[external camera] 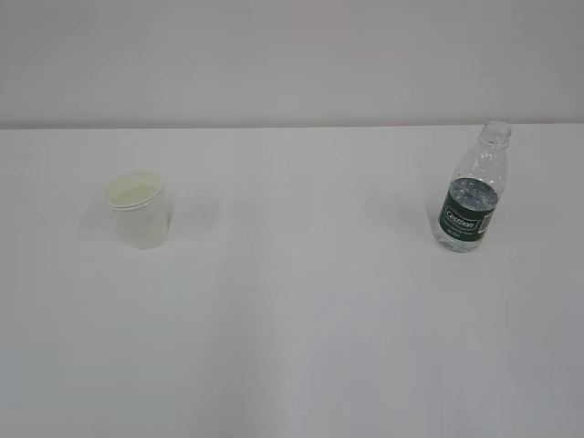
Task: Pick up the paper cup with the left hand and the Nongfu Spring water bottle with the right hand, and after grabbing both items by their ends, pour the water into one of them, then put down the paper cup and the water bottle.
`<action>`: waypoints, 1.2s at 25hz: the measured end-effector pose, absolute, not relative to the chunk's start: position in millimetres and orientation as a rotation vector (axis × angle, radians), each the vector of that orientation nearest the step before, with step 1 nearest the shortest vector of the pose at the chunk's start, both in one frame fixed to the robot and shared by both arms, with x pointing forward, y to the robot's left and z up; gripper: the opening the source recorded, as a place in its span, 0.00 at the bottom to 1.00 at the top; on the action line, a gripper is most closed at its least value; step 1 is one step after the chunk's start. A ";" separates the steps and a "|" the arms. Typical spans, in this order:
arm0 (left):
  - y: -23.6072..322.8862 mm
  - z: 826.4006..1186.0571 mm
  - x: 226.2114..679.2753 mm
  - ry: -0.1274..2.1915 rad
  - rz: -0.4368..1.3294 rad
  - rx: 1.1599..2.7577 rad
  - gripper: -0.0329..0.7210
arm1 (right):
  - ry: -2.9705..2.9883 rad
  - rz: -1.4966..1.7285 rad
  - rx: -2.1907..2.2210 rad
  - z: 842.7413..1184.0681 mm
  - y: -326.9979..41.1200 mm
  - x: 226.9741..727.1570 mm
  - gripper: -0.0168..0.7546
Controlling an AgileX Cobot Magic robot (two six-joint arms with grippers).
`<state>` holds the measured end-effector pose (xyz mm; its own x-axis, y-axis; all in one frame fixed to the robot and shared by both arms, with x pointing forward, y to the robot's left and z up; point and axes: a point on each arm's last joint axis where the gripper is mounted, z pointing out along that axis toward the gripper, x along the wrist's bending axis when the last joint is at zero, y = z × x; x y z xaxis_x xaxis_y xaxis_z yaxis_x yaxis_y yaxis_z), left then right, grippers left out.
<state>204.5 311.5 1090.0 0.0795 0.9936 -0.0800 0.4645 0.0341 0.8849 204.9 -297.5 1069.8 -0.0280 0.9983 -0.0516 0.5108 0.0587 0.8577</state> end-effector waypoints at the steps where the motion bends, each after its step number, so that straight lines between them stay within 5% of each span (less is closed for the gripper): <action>1: 311.9 1089.9 204.1 1.500 0.832 1.548 0.79 | 1.632 0.867 1.541 1068.6 -297.6 205.5 0.78; 30: 309.0 1060.6 223.6 1.539 0.809 1.603 0.74 | 1.648 0.855 1.554 1054.6 -297.6 216.8 0.78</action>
<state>223.6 309.0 1060.6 0.0739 0.9955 -0.0585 0.5162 0.0120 0.8564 216.8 -297.6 1054.6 -0.0300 0.9982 -0.0518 0.5327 0.0599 0.8442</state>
